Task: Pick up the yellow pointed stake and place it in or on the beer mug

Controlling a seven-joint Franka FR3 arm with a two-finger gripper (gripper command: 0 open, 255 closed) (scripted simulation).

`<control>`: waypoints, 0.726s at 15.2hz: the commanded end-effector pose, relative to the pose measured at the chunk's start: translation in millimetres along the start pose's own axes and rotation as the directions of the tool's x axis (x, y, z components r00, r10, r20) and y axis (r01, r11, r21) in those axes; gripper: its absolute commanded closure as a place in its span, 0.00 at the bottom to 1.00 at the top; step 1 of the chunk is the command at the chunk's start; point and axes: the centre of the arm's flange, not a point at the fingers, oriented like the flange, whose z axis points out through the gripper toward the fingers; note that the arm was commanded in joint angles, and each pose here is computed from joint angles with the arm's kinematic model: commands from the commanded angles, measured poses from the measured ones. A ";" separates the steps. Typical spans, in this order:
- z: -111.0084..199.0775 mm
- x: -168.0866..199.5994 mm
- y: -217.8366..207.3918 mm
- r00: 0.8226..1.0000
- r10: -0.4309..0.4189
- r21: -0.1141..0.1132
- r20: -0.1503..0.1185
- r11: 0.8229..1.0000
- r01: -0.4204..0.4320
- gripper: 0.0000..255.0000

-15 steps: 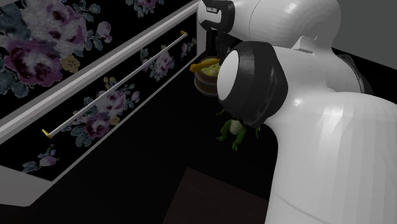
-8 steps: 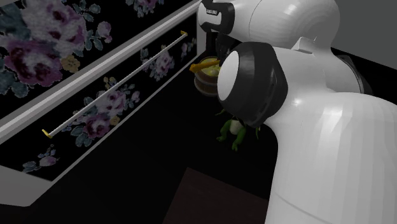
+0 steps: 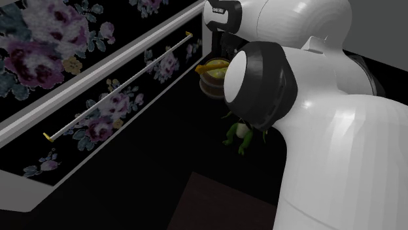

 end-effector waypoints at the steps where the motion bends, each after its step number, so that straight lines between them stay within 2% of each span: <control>1: -20.7 -0.3 -0.3 1.000 0.000 0.000 0.000 1.000 0.000 0.00; 3: -44.3 -0.3 -0.3 1.000 0.000 0.000 0.000 1.000 0.000 0.00; 11: -44.3 -0.3 -0.3 1.000 0.000 0.000 0.000 1.000 0.000 0.00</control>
